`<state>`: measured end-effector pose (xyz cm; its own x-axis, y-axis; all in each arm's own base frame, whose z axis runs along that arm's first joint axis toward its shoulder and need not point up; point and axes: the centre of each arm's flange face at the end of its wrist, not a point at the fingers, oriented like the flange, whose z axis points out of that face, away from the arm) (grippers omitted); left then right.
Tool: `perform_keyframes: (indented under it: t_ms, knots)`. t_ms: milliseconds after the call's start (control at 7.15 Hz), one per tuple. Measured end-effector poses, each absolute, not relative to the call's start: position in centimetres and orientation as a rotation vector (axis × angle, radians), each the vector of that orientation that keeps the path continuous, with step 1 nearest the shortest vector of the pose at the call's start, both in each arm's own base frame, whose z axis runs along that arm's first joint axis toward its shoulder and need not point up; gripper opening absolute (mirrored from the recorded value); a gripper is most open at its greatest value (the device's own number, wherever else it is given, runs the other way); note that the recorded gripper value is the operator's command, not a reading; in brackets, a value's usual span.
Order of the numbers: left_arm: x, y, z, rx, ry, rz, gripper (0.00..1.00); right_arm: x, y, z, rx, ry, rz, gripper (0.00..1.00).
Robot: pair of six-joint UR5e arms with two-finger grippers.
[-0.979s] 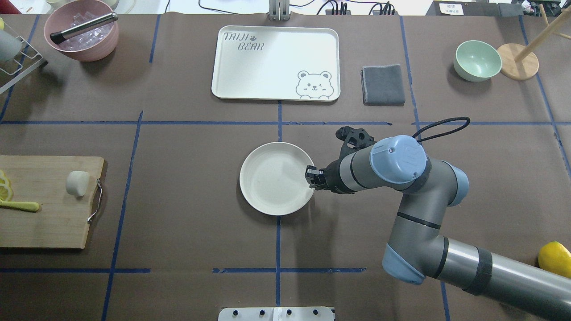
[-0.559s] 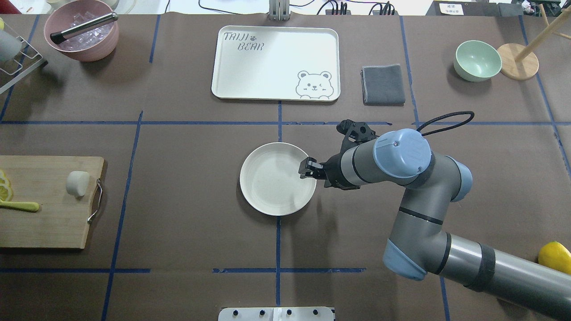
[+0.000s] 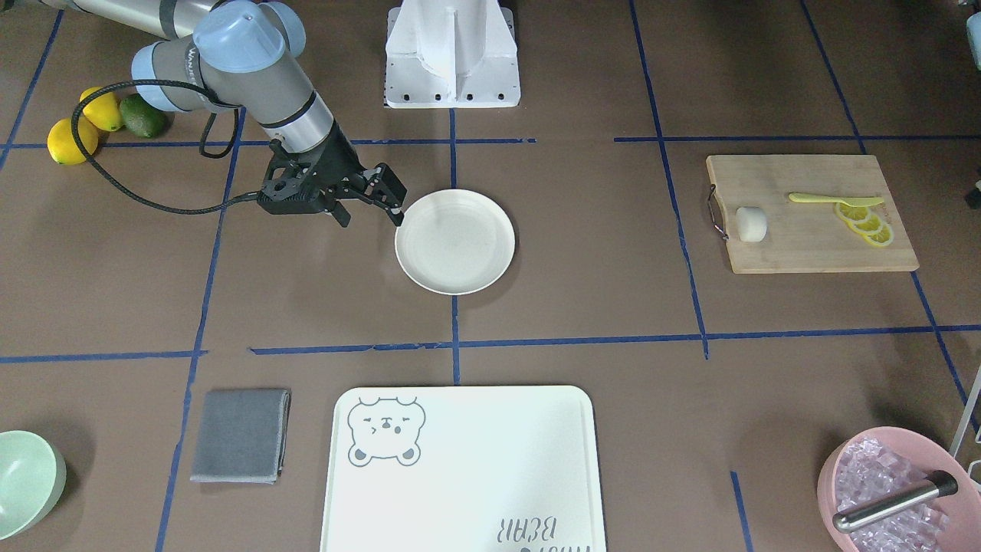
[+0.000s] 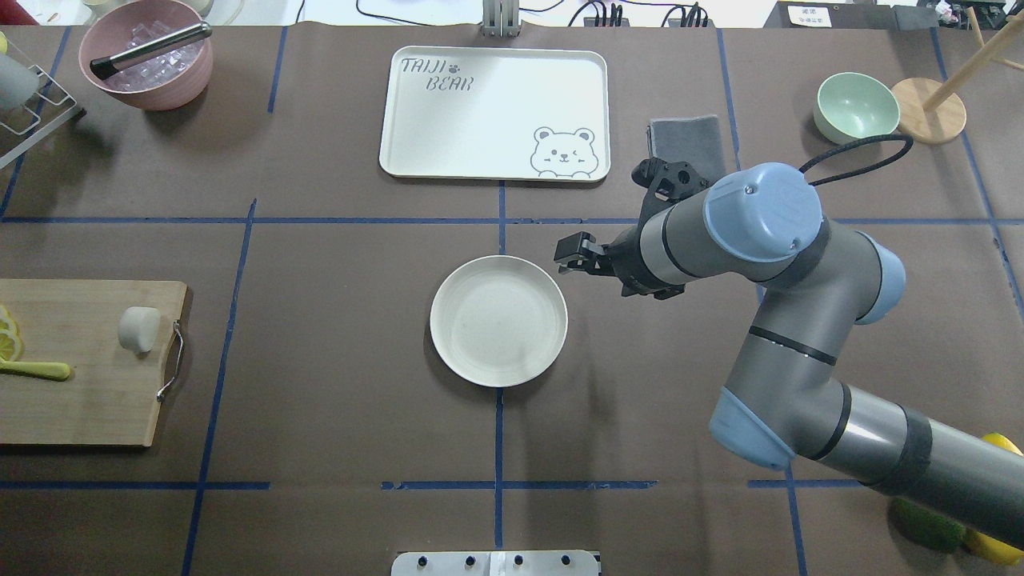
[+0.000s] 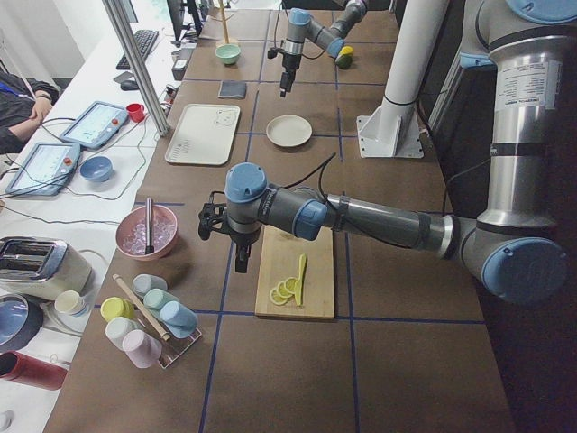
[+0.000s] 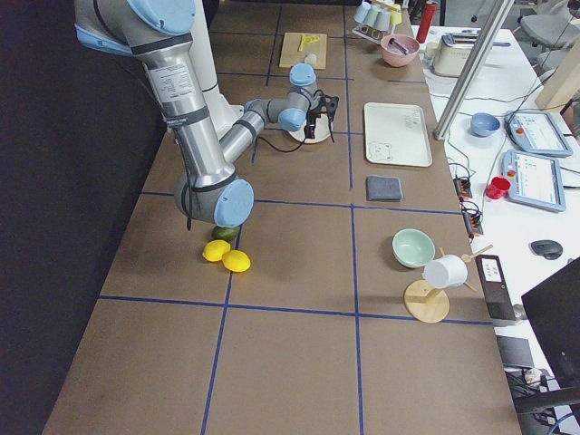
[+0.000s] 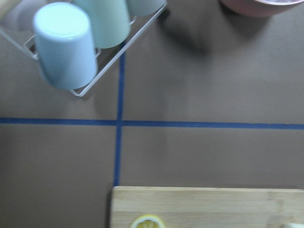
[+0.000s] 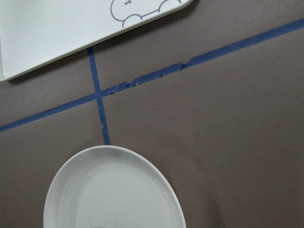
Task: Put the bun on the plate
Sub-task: 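Release the plate and raise the right gripper while the left reaches toward the bun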
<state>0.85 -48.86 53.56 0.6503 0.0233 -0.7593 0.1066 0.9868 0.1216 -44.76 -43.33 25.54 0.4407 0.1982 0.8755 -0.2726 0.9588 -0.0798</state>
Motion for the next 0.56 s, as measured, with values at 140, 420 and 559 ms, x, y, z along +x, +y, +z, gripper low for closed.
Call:
perform_keyframes:
  t_ms: [140, 420, 559]
  knots:
    - [3.9, -48.3, 51.6, 0.157, 0.864, -0.035, 1.0, -42.7, -44.8, 25.6, 0.1, -1.028, 0.258, 1.0]
    - [11.2, -45.8, 48.7, 0.132, 0.846, -0.065, 1.0, -37.5, -48.4, 26.4, 0.115, -0.962, 0.202, 1.0]
    - [15.1, -44.1, 48.5, 0.138, 0.837, -0.098, 1.0, -35.1, -50.0, 27.1, 0.127, -0.942, 0.175, 1.0]
